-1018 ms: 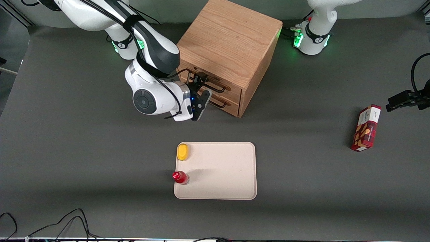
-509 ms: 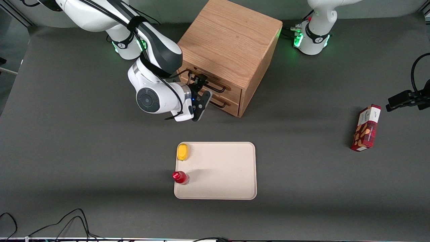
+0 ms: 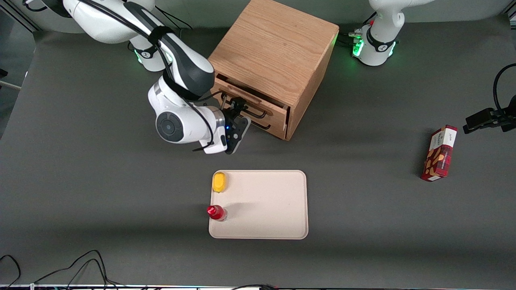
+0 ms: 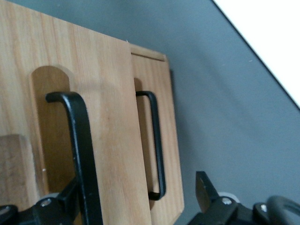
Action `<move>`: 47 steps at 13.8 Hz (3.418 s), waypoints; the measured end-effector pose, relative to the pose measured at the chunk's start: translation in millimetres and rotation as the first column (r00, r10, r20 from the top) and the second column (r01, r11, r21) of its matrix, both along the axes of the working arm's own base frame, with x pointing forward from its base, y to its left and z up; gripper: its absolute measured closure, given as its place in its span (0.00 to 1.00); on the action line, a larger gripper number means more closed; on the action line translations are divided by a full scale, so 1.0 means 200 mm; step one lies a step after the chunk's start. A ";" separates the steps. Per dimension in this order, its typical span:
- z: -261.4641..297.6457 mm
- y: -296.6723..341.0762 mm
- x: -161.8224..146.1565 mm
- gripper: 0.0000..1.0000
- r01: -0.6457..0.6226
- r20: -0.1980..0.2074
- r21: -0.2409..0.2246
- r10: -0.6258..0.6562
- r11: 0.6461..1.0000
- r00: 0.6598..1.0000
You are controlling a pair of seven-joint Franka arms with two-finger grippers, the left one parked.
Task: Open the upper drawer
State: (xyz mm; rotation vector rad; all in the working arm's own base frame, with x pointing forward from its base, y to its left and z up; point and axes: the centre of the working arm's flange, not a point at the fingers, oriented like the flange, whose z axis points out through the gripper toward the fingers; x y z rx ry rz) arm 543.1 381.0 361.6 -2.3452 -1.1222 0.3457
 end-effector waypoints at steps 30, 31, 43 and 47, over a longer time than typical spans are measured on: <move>0.06 -0.58 0.67 0.00 0.126 0.097 -0.057 -0.120 0.990 0.988; 0.06 -0.61 0.68 0.00 0.107 0.107 -0.052 -0.101 0.993 0.989; 0.25 -0.73 0.78 0.00 0.096 0.156 -0.030 -0.090 0.995 0.984; 1.00 -0.91 0.61 0.00 0.141 0.299 -0.137 -0.095 0.980 0.949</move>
